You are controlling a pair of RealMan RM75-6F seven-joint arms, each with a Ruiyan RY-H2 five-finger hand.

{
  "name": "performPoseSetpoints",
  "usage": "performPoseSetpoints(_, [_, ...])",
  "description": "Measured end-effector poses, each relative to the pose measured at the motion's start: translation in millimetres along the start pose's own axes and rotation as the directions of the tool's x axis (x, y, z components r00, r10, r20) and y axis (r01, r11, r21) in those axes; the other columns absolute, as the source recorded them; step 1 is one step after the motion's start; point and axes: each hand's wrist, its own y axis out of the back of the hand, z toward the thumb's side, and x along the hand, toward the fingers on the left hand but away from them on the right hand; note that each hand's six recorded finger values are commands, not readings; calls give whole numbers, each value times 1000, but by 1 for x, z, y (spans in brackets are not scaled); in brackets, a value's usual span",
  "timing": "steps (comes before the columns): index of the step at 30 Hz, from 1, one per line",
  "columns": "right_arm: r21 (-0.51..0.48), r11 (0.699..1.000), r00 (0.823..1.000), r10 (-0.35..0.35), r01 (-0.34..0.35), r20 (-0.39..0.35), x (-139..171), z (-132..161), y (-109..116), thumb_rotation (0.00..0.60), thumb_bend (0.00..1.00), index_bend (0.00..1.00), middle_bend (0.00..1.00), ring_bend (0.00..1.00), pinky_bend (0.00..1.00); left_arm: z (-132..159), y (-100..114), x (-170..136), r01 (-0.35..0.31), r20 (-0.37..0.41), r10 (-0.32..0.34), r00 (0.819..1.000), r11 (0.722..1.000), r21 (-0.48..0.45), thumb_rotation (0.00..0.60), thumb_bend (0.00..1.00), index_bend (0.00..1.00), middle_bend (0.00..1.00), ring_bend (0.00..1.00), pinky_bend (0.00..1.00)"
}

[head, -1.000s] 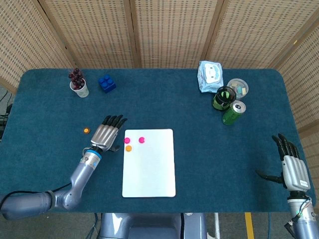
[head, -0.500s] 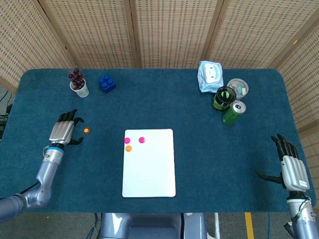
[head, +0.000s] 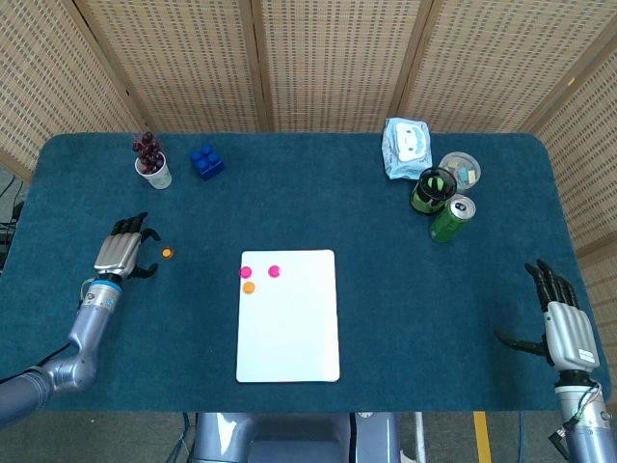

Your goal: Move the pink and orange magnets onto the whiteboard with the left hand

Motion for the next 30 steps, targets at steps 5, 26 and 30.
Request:
performPoseSetpoints(5, [0,1000,1000,3,-3,-1,0,0,0,600,28,0,0,0,0,4,-8,7,1,-9,-1,1000,1000,14,600,333,338,0,0,0])
performPoseSetpoints(26, [-2,1000,1000,3,-3,0,0,-1,0,600,28,0,0,0,0,14,-21,21,-13,-13,13,1000,1000,29,600,336,344,0,0,0])
performPoseSetpoints(30, [-1,1000,1000,4,-4,0,0,-1,0,600,28,0,0,0,0,11,-22,22,-11,-23,12,1000,1000,23,600,335,344,0,0,0])
